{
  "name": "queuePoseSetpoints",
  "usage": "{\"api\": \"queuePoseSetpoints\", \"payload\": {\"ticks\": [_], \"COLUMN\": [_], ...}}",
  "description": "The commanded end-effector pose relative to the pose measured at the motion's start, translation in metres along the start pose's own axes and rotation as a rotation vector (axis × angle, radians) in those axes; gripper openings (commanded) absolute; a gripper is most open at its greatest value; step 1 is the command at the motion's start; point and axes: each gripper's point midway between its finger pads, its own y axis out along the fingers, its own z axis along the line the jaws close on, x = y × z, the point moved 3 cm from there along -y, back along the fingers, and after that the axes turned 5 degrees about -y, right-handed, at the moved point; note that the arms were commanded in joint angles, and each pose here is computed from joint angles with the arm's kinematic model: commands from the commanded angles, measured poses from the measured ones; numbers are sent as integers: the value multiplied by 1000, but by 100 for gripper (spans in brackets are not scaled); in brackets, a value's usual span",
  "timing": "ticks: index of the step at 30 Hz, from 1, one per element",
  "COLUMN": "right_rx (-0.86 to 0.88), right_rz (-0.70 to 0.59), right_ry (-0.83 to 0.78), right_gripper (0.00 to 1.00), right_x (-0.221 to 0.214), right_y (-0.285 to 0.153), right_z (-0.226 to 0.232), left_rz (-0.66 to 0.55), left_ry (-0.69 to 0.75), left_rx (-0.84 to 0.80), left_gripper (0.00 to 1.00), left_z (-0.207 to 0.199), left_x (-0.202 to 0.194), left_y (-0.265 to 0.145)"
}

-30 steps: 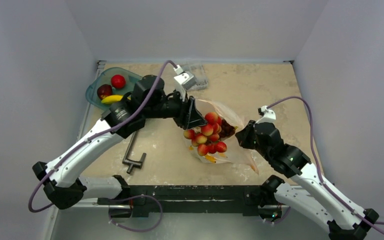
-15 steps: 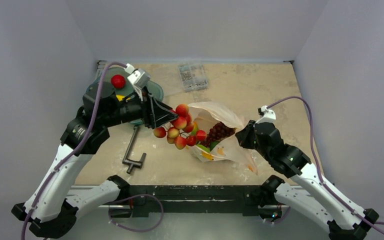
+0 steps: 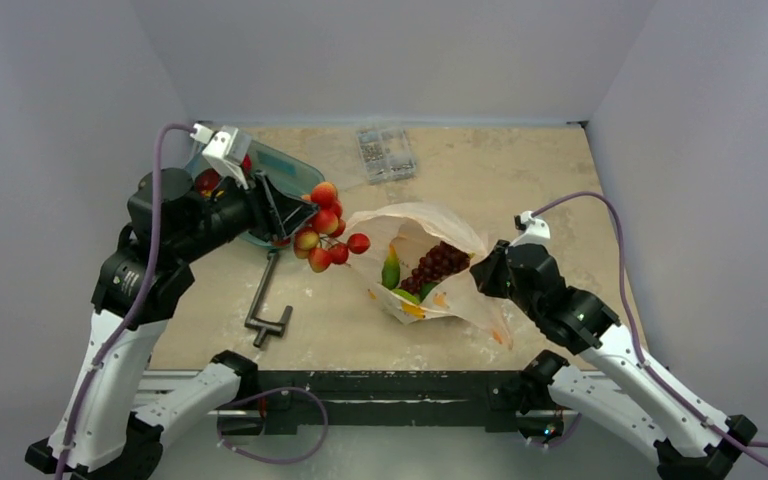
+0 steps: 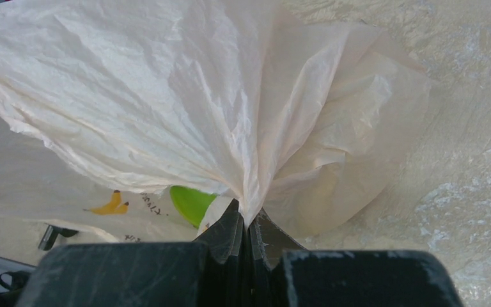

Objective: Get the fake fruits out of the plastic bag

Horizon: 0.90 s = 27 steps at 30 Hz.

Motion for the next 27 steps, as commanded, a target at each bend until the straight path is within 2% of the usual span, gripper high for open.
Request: {"api": "queuePoseSetpoints", "payload": {"ticks": [1, 3, 4, 8, 15, 27], "right_rx": [2, 9, 16, 16, 22, 12], "right_rz": [-34, -33, -33, -31, -40, -41], "right_ry": [2, 6, 4, 7, -1, -19], "right_gripper": [0, 0, 0, 0, 0, 0], "right_x": [8, 7, 7, 9, 11, 13], "right_y": [-2, -1, -1, -4, -5, 0], "right_z": [2, 3, 4, 4, 5, 6], "left_rz": [-141, -152, -167, -204, -367, -301], "left_ry": [-40, -39, -40, -42, 0, 81], "left_rx": [-169, -276, -259, 37, 336, 696], "left_gripper": [0, 0, 0, 0, 0, 0], "left_z": [-34, -51, -50, -13, 31, 134], "left_x": [34, 41, 47, 57, 84, 93], "left_y": [-20, -23, -24, -27, -37, 39]}}
